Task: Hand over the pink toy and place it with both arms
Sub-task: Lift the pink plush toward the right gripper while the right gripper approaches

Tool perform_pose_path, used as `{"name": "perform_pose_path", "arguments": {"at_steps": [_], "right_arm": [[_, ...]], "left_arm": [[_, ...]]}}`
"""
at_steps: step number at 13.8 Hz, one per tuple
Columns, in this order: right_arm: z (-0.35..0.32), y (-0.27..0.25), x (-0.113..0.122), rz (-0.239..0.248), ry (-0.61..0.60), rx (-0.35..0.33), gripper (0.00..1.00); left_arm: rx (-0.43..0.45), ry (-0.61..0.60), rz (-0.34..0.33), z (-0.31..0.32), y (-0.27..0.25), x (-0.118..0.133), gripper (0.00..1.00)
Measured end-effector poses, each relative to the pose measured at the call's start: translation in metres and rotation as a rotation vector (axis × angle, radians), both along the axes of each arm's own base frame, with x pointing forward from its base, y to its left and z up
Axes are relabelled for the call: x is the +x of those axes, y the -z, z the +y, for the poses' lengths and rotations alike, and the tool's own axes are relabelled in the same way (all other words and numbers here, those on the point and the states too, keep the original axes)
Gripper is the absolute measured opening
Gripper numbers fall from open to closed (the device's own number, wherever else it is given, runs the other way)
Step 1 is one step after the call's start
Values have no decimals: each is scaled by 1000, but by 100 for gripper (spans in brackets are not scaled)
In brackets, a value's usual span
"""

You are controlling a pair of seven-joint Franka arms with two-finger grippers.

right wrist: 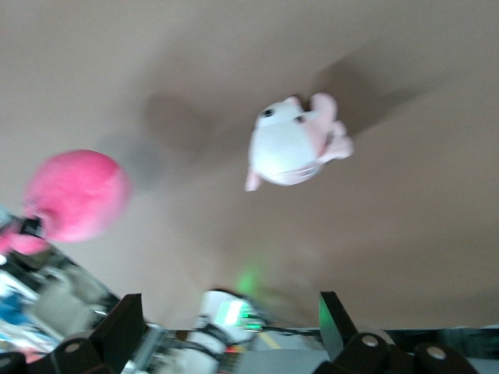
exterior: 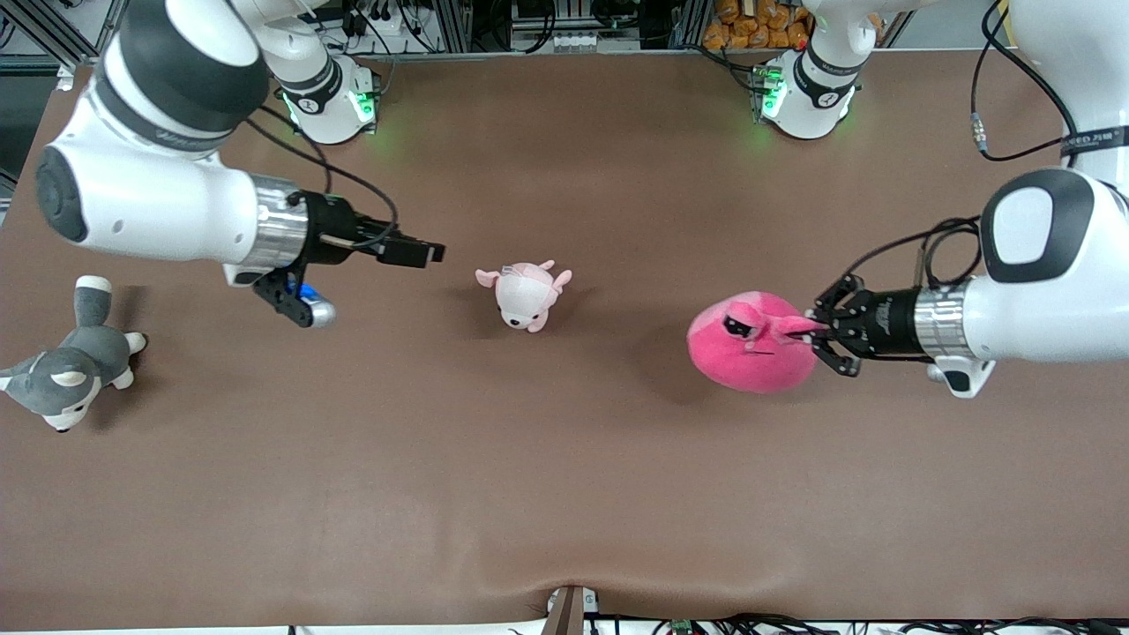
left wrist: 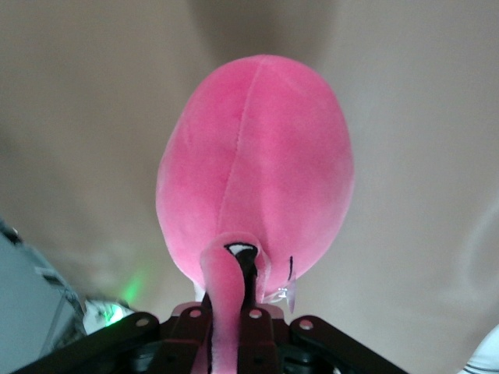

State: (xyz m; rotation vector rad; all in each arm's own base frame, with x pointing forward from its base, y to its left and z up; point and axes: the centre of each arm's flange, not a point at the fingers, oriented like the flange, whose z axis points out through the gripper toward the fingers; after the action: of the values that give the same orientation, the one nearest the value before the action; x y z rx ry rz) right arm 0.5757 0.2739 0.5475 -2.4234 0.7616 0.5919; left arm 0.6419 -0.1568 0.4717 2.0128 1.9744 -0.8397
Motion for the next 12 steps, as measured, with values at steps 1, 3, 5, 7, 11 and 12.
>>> {"name": "perform_pose_path", "arguments": {"at_steps": [1, 3, 5, 7, 11, 12], "right_arm": [[12, -4, -1, 30, 69, 12, 100], [33, -8, -8, 87, 155, -1, 100], [44, -10, -13, 108, 184, -14, 100], [43, -9, -12, 104, 188, -26, 100], [60, -19, -5, -31, 267, -10, 100], [71, -20, -8, -87, 251, -30, 100]], "left_arm": [[-3, -25, 18, -20, -12, -4, 11], [-7, -63, 55, -58, -32, -14, 11], [-10, -70, 85, -92, -45, -27, 11], [1, -90, 110, -125, -49, -39, 11], [-3, -177, 103, -193, -61, -60, 11], [-10, -196, 97, -210, -64, -66, 11]]}}
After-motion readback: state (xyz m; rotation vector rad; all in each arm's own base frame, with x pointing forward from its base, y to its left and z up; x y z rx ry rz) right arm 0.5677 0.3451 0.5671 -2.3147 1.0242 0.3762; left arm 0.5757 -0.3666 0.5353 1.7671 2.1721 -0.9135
